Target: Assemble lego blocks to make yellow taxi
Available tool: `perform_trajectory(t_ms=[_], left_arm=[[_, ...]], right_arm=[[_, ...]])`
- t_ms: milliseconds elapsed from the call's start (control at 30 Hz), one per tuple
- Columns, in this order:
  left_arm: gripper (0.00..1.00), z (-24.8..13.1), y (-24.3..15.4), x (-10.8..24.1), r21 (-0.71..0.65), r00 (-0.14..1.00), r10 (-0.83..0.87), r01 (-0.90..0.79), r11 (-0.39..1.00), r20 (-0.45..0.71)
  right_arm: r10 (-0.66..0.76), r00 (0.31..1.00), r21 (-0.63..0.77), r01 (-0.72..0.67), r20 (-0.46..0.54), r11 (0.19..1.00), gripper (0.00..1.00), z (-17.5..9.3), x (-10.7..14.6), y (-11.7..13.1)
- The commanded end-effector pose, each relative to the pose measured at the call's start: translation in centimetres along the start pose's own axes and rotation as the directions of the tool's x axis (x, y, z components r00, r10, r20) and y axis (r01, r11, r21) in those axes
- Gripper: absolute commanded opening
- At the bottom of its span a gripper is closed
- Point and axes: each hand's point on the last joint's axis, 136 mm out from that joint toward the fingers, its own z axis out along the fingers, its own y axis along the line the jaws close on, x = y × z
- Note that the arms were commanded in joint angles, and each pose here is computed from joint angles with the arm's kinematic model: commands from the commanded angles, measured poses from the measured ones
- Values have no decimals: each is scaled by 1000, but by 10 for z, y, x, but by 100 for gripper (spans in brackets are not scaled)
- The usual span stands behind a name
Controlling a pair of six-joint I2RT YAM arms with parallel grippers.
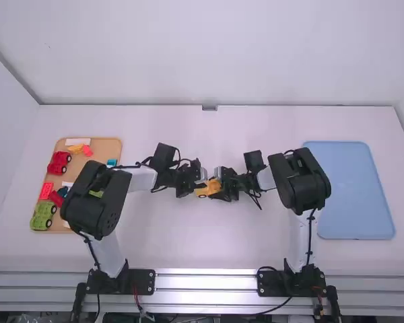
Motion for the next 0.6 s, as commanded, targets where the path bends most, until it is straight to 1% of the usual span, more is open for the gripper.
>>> perform_trajectory(t_ms=[0, 33, 100, 133, 167, 200, 233, 267, 333, 367, 400, 467, 500, 533, 567], left_arm=[[2, 4, -9, 78, -66, 953, -89, 73, 995, -290], [2, 4, -9, 76, -63, 955, -85, 70, 996, -284], [2, 5, -7, 60, -54, 973, -60, 49, 997, -222], [2, 4, -4, 45, -56, 986, -41, 32, 998, -164], [2, 4, -4, 45, -56, 986, -41, 32, 998, -164], [7, 1, 3, 27, -68, 996, -26, 20, 997, -89], [14, 0, 6, 18, -78, 998, -24, 19, 997, -59], [16, -1, 8, 11, -84, 999, -21, 17, 996, -39], [23, -13, 22, -11, -148, 1000, -13, 14, 989, 10], [31, -22, 28, -22, -181, 1000, -5, 9, 984, 27], [35, -27, 30, -28, -193, 999, 7, 0, 981, 35], [38, -41, 35, -45, -241, 999, 26, -15, 970, 43], [47, -48, 37, -50, -265, 999, 24, -12, 964, 42], [49, -59, 39, -59, -302, 999, 23, -10, 953, 40], [56, -63, 40, -61, -316, 999, 21, -9, 949, 35]], right_arm=[[43, 997, 9, -43, -56, 999, 53, 4, 17, 2], [43, 997, 9, -43, -56, 999, 54, 4, 17, 2], [45, 997, 12, -44, -56, 999, 53, 3, 18, 2], [47, 997, 17, -46, -56, 999, 53, 2, 19, 0], [47, 997, 17, -46, -56, 999, 53, 2, 19, 0], [47, 997, 18, -46, -57, 999, 54, 1, 19, 0], [46, 997, 21, -45, -60, 999, 56, 1, 19, -1], [44, 997, 22, -43, -60, 999, 56, 1, 19, -1], [42, 997, 25, -40, -63, 999, 56, 1, 20, -2], [39, 997, 31, -38, -60, 999, 56, 1, 19, -3], [39, 997, 34, -37, -61, 999, 56, 1, 19, -4], [27, 997, 49, -23, -68, 999, 56, 1, 19, -8], [25, 997, 53, -21, -73, 998, 56, 1, 20, -9], [25, 997, 56, -21, -79, 998, 56, 1, 21, -9], [25, 996, 58, -20, -81, 998, 56, 1, 21, -10]])
